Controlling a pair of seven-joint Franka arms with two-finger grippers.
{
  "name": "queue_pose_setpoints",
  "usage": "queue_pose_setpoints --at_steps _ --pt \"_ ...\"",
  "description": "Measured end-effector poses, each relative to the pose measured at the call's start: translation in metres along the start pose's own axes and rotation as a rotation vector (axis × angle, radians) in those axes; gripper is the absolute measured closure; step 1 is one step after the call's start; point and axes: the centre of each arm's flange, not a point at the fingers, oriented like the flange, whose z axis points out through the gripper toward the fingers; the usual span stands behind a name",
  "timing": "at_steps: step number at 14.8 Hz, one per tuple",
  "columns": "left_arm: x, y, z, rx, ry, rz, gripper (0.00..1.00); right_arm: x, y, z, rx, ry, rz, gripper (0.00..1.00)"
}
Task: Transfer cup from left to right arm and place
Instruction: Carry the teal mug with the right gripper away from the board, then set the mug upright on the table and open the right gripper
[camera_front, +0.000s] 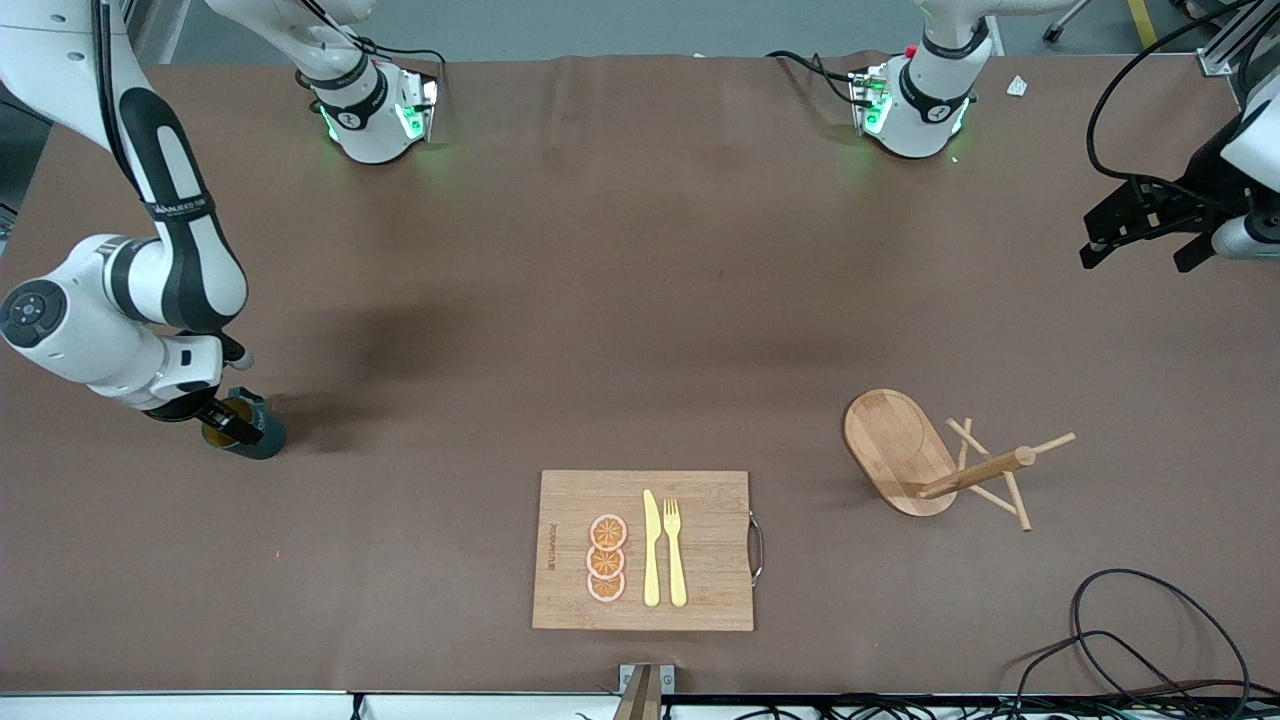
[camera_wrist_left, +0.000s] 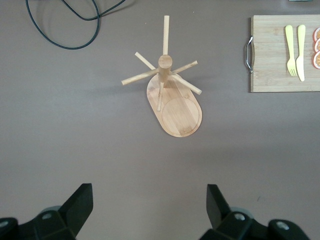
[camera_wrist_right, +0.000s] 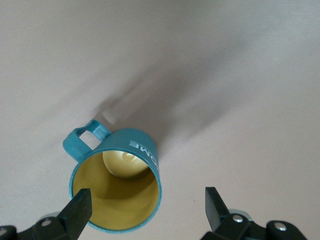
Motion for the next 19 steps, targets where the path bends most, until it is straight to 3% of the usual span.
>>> queue_pose_setpoints --at_steps 3,6,11,14,19 --pt "0.0 -0.001 0.0 0.006 0.0 0.0 0.0 0.004 0.007 -0.01 -0.01 0.029 0.101 0.0" --pt "0.001 -0.002 0.0 0.015 0.008 0.0 0.0 0.011 0.018 -0.019 0.01 0.071 0.347 0.0" --pt "0.003 -0.002 -0.001 0.016 0.02 0.0 0.0 0.034 0.062 -0.034 0.004 0.064 0.682 0.0" --pt "0.003 -0.002 -0.001 0.018 0.021 0.0 0.0 0.048 0.083 -0.044 0.004 0.064 0.97 0.0" --pt "0.003 -0.002 -0.001 0.018 0.022 0.001 0.0 0.069 0.102 -0.063 0.06 0.083 1.485 0.0"
